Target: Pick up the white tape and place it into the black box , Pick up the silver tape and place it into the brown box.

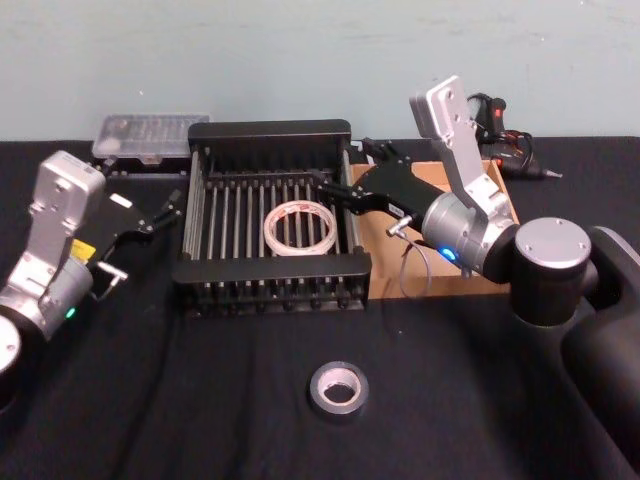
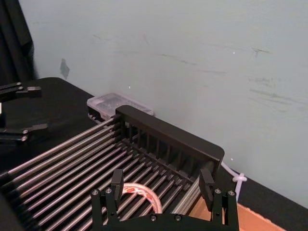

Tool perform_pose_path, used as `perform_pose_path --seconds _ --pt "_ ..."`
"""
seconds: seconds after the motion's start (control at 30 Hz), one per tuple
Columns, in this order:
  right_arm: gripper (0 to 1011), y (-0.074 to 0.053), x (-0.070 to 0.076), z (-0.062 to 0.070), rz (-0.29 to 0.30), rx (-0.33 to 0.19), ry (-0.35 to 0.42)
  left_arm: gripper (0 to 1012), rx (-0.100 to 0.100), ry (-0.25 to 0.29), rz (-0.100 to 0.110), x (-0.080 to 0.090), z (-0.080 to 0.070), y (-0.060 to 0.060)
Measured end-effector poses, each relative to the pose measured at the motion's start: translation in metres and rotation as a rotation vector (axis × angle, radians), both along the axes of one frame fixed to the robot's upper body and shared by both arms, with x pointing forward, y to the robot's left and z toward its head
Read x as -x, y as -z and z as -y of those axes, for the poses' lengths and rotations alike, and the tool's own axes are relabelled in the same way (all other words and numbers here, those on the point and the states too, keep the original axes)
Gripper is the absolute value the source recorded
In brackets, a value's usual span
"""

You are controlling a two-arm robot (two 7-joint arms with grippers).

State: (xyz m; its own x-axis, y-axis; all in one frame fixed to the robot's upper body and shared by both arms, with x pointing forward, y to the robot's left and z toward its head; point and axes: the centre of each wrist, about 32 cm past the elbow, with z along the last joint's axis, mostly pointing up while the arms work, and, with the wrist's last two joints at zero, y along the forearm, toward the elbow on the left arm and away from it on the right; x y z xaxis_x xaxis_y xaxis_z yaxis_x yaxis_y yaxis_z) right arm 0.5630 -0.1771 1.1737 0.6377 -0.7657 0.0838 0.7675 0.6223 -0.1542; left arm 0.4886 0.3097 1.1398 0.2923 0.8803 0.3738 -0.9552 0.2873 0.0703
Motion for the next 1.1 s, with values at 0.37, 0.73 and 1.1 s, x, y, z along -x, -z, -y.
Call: perform_pose_path --seconds 0.37,0.73,1.1 --pt "1000 -0.003 0.027 0.010 -0.013 -0.004 -0.018 1001 0.000 0.000 0.000 0.000 0.000 0.000" --pt "1000 -0.009 0.059 0.020 -0.002 -0.003 -0.018 1001 0.000 0.000 0.000 0.000 0.000 0.000" --pt "1000 -0.014 0.091 0.030 -0.008 -0.011 -0.028 1001 0.000 0.000 0.000 0.000 0.000 0.000"
